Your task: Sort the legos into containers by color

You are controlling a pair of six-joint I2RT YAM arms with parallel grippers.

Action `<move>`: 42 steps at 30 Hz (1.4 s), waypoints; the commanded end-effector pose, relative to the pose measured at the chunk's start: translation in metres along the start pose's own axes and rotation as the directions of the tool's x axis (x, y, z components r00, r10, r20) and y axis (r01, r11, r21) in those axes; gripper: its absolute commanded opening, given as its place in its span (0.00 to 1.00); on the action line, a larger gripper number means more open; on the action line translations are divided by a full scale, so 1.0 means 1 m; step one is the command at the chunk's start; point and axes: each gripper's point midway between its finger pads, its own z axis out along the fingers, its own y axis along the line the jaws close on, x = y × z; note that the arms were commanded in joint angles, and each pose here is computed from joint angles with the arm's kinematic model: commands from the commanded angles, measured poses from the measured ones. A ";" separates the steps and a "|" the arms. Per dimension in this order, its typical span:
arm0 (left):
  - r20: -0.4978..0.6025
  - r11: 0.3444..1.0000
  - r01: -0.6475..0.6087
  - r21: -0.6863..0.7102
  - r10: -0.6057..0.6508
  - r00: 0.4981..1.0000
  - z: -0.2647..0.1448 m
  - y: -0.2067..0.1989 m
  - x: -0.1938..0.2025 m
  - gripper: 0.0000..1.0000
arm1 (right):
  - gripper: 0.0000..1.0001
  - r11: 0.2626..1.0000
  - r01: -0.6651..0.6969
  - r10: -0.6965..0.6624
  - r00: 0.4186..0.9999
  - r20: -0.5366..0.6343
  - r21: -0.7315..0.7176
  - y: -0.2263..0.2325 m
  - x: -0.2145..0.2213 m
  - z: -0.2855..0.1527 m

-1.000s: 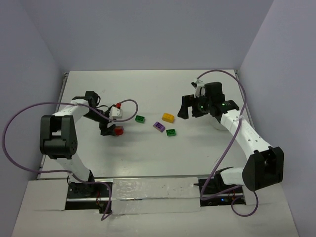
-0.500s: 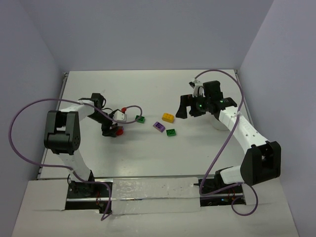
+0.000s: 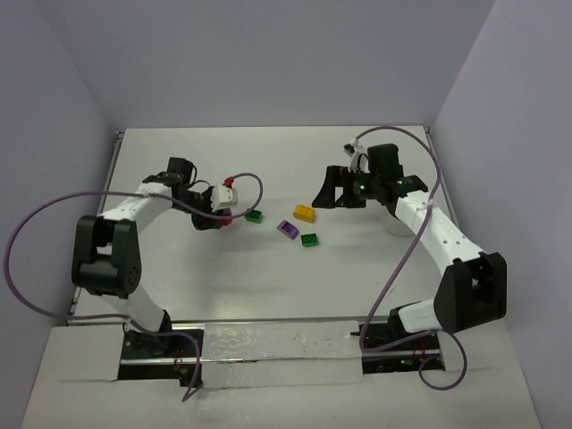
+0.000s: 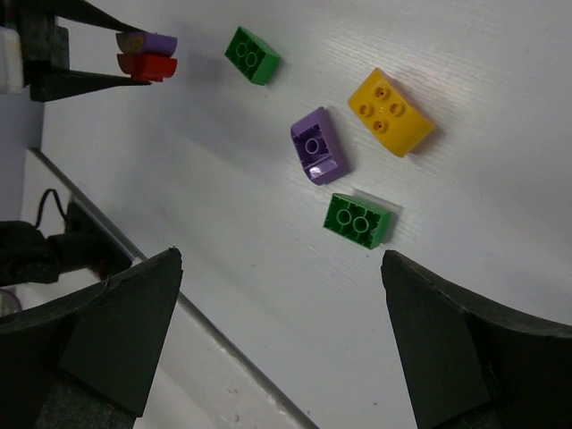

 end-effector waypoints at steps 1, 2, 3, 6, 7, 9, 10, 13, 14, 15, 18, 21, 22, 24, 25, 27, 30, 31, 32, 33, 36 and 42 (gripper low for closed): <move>0.201 0.981 0.096 -0.171 -0.061 0.978 -0.030 0.011 -0.095 0.06 | 0.99 0.989 -0.048 0.052 0.998 0.026 -0.138 0.036 -0.030 0.000; 0.235 0.974 0.104 -0.200 -0.055 0.971 -0.035 0.005 -0.115 0.06 | 0.98 0.987 -0.055 0.059 0.998 0.021 -0.154 0.041 -0.033 0.001; 0.249 0.966 0.114 -0.232 -0.054 0.967 -0.039 0.002 -0.130 0.06 | 0.98 0.983 -0.057 0.061 0.998 0.019 -0.173 0.047 -0.035 0.002; 0.300 0.945 0.231 -0.230 -0.157 0.941 -0.046 -0.007 -0.164 0.05 | 0.98 0.972 -0.057 0.064 0.998 0.026 -0.229 0.067 -0.039 0.002; 0.302 0.945 0.237 -0.227 -0.163 0.939 -0.046 -0.008 -0.165 0.04 | 0.98 0.969 -0.044 0.054 0.998 0.033 -0.242 0.071 -0.040 0.003; 0.347 0.933 0.295 -0.205 -0.212 0.913 -0.050 -0.015 -0.185 0.05 | 0.97 0.962 -0.016 0.038 0.996 0.077 -0.272 0.085 -0.047 0.001; 0.356 0.933 0.294 -0.207 -0.209 0.911 -0.052 -0.017 -0.191 0.05 | 0.97 0.961 -0.010 0.036 0.996 0.087 -0.277 0.088 -0.049 0.001; 0.371 0.931 0.297 -0.211 -0.204 0.906 -0.054 -0.028 -0.213 0.06 | 0.94 0.946 -0.010 0.030 0.998 0.059 -0.323 0.103 -0.046 0.008; 0.374 0.931 0.298 -0.210 -0.205 0.905 -0.054 -0.029 -0.216 0.06 | 0.94 0.944 -0.012 0.031 0.998 0.051 -0.329 0.106 -0.046 0.009; 0.376 0.933 0.295 -0.208 -0.202 0.904 -0.053 -0.031 -0.220 0.06 | 0.93 0.945 -0.016 0.032 0.999 0.042 -0.328 0.106 -0.044 0.011; 0.367 0.938 0.265 -0.223 -0.171 0.914 -0.052 -0.040 -0.232 0.06 | 0.91 0.947 -0.009 0.015 1.000 0.018 -0.321 0.112 -0.040 0.021; 0.364 0.941 0.255 -0.224 -0.162 0.917 -0.050 -0.045 -0.238 0.06 | 0.88 0.945 -0.010 0.009 1.000 -0.005 -0.327 0.117 -0.038 0.027; 0.367 0.942 0.253 -0.219 -0.161 0.916 -0.050 -0.046 -0.240 0.06 | 0.87 0.944 -0.016 0.012 1.000 -0.014 -0.330 0.118 -0.037 0.029; 0.370 0.944 0.250 -0.215 -0.158 0.915 -0.050 -0.048 -0.243 0.06 | 0.86 0.938 -0.028 0.019 0.999 -0.028 -0.344 0.119 -0.036 0.030; 0.372 0.944 0.250 -0.215 -0.158 0.915 -0.050 -0.049 -0.244 0.06 | 0.86 0.935 -0.032 0.020 0.999 -0.038 -0.353 0.120 -0.034 0.031; 0.376 0.946 0.247 -0.211 -0.154 0.914 -0.050 -0.050 -0.247 0.06 | 0.85 0.926 -0.047 0.026 0.998 -0.060 -0.375 0.123 -0.032 0.032; 0.376 0.946 0.242 -0.216 -0.148 0.915 -0.051 -0.050 -0.249 0.06 | 0.81 0.915 -0.059 0.029 0.996 -0.080 -0.399 0.125 -0.029 0.033; 0.375 0.946 0.241 -0.217 -0.147 0.915 -0.051 -0.049 -0.249 0.06 | 0.80 0.913 -0.067 0.033 0.995 -0.089 -0.403 0.125 -0.027 0.033; 0.377 0.946 0.238 -0.218 -0.143 0.915 -0.051 -0.050 -0.250 0.06 | 0.80 0.911 -0.069 0.034 0.995 -0.094 -0.407 0.126 -0.025 0.034; 0.379 0.947 0.237 -0.218 -0.141 0.914 -0.052 -0.050 -0.251 0.06 | 0.79 0.908 -0.073 0.034 0.994 -0.099 -0.413 0.126 -0.023 0.034; 0.383 0.949 0.235 -0.212 -0.141 0.913 -0.052 -0.051 -0.252 0.06 | 0.78 0.900 -0.074 0.031 0.994 -0.108 -0.430 0.128 -0.022 0.034; 0.388 0.952 0.232 -0.201 -0.140 0.911 -0.051 -0.052 -0.254 0.06 | 0.75 0.870 -0.097 0.029 0.989 -0.145 -0.483 0.136 -0.019 0.034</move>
